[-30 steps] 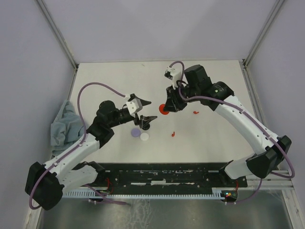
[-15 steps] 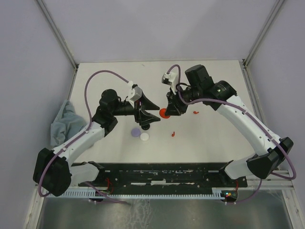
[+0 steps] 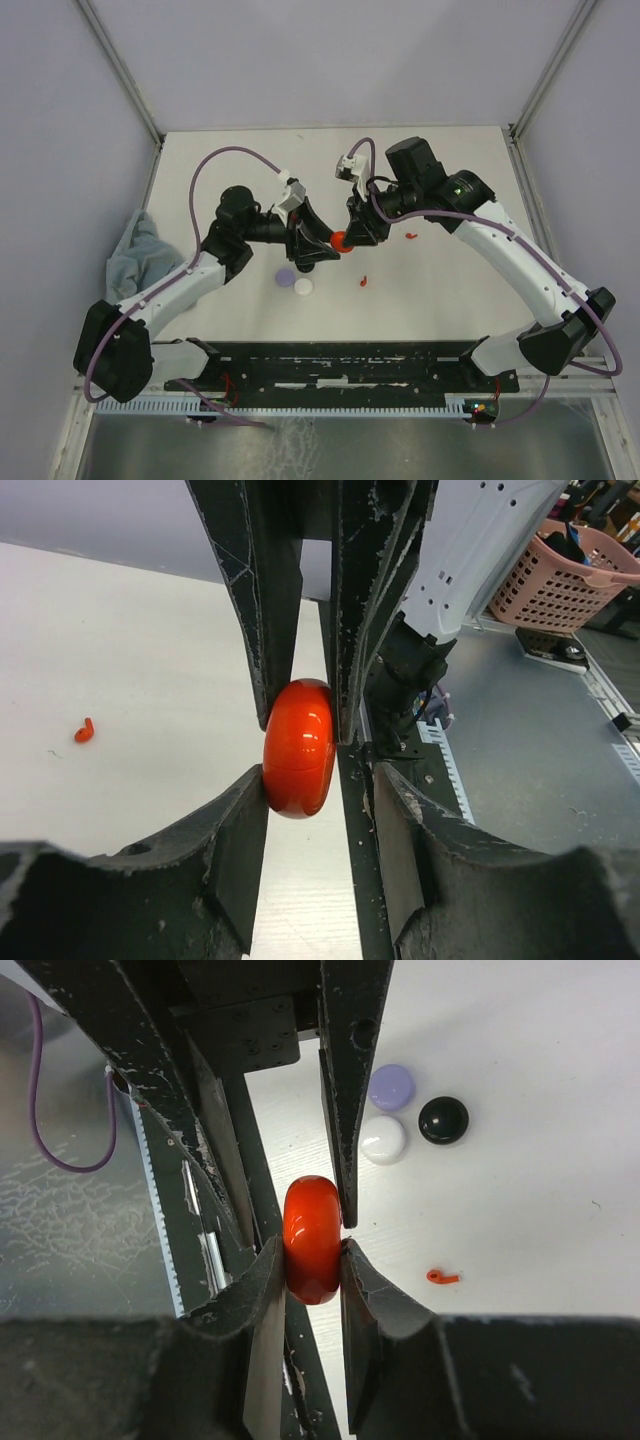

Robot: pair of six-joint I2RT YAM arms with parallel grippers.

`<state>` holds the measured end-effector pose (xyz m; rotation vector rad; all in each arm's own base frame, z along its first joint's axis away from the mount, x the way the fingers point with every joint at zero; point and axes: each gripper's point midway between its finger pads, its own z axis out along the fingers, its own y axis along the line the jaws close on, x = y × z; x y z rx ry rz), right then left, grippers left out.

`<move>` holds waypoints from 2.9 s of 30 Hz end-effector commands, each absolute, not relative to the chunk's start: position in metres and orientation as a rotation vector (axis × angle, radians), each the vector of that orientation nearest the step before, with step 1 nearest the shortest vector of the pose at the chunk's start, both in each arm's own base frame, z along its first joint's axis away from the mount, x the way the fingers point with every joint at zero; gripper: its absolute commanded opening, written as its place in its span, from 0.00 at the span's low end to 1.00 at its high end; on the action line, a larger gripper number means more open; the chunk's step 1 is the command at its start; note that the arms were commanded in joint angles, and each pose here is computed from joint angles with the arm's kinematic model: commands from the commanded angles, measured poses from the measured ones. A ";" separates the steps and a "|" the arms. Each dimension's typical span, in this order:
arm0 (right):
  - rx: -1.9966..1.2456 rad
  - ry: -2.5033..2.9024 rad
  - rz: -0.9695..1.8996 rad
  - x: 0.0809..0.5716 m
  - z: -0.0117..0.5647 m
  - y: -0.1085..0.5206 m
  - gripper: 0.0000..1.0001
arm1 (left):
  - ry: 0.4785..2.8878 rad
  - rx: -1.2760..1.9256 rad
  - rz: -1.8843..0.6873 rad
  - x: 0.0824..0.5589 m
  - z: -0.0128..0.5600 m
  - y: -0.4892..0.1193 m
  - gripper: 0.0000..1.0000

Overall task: Insert the wireless bluetooth earbuds into the charging case
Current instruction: Pick up the charging case at the center of the board, then open the charging case, then pick up the earbud from the center of the board.

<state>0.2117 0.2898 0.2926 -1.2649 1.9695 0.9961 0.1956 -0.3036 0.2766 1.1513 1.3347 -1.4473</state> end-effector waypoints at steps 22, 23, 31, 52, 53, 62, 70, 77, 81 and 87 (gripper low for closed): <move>-1.225 1.821 0.891 0.224 0.322 0.289 0.50 | 1.298 1.150 -1.374 0.210 0.283 -0.311 0.03; -1.217 1.822 0.881 0.225 0.321 0.288 0.51 | 1.290 1.150 -1.361 0.210 0.283 -0.310 0.03; -1.206 1.831 0.850 0.228 0.318 0.284 0.56 | 1.223 1.172 -1.286 0.208 0.288 -0.305 0.03; -1.099 1.861 0.746 0.246 0.320 0.277 0.65 | 1.188 1.283 -1.171 0.196 0.279 -0.294 0.03; -1.090 1.871 0.739 0.248 0.319 0.276 0.65 | 1.182 1.287 -1.170 0.194 0.279 -0.293 0.03; -0.991 1.950 0.711 0.254 0.321 0.271 0.67 | 1.261 1.205 -1.078 0.211 0.272 -0.289 0.03; -0.781 2.251 0.497 0.264 0.265 0.236 0.70 | 1.604 0.844 -0.820 0.281 0.240 -0.264 0.03; -0.627 2.493 0.410 0.252 0.187 0.221 0.67 | 1.717 0.678 -0.650 0.302 0.220 -0.234 0.03; -0.592 2.581 0.404 0.243 0.148 0.221 0.66 | 1.722 0.652 -0.571 0.304 0.217 -0.221 0.03; -0.540 2.678 0.370 0.233 0.097 0.222 0.65 | 1.705 0.579 -0.435 0.317 0.220 -0.200 0.03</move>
